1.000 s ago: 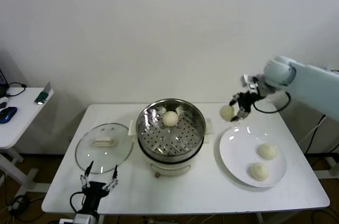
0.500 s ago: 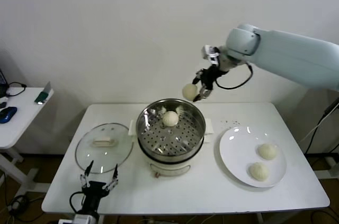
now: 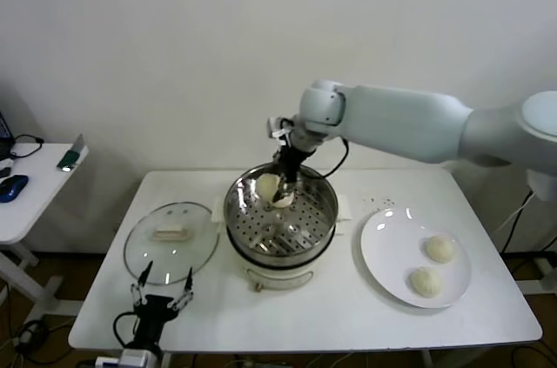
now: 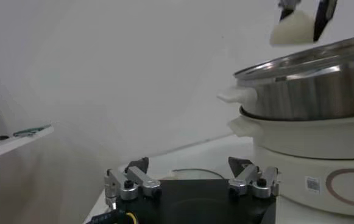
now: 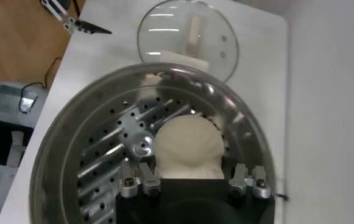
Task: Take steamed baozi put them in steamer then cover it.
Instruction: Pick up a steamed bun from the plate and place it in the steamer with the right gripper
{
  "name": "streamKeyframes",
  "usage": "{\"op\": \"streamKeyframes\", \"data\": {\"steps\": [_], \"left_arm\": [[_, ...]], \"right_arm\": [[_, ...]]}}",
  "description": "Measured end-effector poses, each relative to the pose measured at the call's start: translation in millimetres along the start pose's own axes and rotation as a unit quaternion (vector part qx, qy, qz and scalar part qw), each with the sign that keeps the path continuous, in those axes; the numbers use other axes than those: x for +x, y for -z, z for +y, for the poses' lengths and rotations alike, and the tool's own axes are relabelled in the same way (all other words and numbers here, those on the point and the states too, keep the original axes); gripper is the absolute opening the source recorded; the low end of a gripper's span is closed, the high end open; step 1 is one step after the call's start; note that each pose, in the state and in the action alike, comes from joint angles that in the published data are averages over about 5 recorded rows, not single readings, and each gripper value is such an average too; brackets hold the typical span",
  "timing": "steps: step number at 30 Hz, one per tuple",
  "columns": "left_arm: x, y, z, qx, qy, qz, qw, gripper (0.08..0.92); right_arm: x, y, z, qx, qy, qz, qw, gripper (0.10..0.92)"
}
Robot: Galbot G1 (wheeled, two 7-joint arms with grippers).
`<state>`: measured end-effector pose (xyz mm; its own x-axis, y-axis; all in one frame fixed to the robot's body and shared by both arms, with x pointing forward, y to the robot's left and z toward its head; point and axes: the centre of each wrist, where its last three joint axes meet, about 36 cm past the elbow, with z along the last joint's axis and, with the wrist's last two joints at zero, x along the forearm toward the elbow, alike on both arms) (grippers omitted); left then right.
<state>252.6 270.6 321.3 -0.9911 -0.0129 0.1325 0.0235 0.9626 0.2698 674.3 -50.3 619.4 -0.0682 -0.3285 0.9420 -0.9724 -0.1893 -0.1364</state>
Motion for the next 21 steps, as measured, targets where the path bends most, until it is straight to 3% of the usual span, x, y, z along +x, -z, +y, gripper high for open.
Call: {"op": "streamKeyframes", "data": {"steps": [10,17,21], "left_arm": [[-3,0,-2,0.001,0.001,-0.002,1.000,0.823],[-4,1,-4,0.002,0.002,-0.004,1.000,0.823],[-4,1,-5,0.002,0.002,-0.005,1.000,0.823]], "right_arm": [[-50,12,9,0.010,0.022,0.009,1.000,0.697],[-60,15,11,0.017,0.023,0.014,0.999,0.803],[-54,13,11,0.021,0.022,0.014,0.999,0.821]]}}
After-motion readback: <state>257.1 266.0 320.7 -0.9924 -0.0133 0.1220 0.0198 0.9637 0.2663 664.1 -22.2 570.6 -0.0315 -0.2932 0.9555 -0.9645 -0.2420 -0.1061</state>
